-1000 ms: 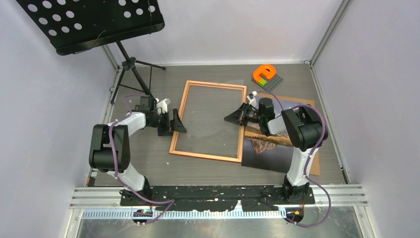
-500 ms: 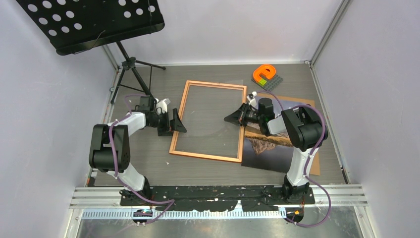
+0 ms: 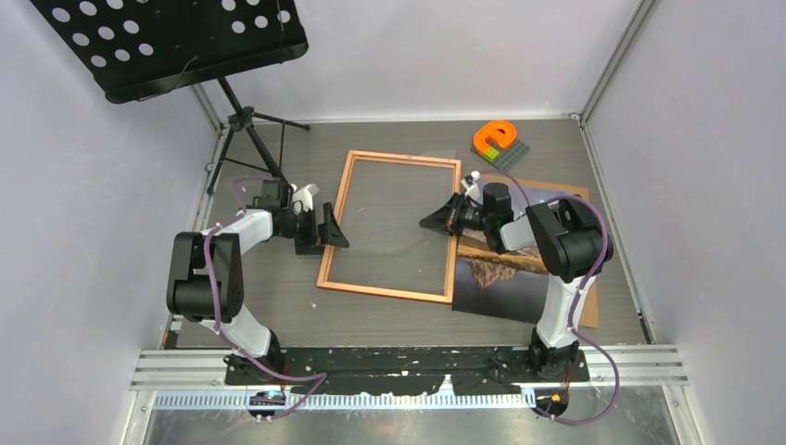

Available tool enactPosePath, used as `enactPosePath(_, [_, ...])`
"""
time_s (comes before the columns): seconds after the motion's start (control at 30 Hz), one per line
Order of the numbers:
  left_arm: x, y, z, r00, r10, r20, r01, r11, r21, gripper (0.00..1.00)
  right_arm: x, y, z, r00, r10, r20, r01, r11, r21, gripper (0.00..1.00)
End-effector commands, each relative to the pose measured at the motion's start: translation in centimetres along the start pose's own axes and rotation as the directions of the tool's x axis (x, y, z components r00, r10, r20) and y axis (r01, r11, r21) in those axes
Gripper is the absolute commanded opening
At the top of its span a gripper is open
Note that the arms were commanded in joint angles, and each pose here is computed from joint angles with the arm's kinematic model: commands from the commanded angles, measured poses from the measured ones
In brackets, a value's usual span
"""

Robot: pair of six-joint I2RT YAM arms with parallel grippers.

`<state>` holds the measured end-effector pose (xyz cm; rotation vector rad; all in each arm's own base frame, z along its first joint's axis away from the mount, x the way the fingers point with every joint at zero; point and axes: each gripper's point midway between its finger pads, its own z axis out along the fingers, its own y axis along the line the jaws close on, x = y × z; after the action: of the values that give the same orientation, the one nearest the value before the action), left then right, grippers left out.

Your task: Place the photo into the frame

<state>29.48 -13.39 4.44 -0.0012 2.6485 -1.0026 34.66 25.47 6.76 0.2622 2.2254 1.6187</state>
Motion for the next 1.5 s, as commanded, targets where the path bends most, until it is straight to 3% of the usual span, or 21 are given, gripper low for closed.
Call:
enactPosePath(0.0, [-0.3,0.1,0.8,1.000,0.019,0.001,-0.019,1.000,0.007,1.00,-0.4,1.2,0.7,0.997,-0.077,-0.007,0.077,0.997,-0.031,0.06])
enactPosePath(1.47, [1.6,-1.0,1.1,0.999,0.018,-0.045,-0.017,1.000,0.013,1.00,-1.8,-0.9,1.1,0.988,-0.153,-0.026,0.155,0.978,0.140,0.08])
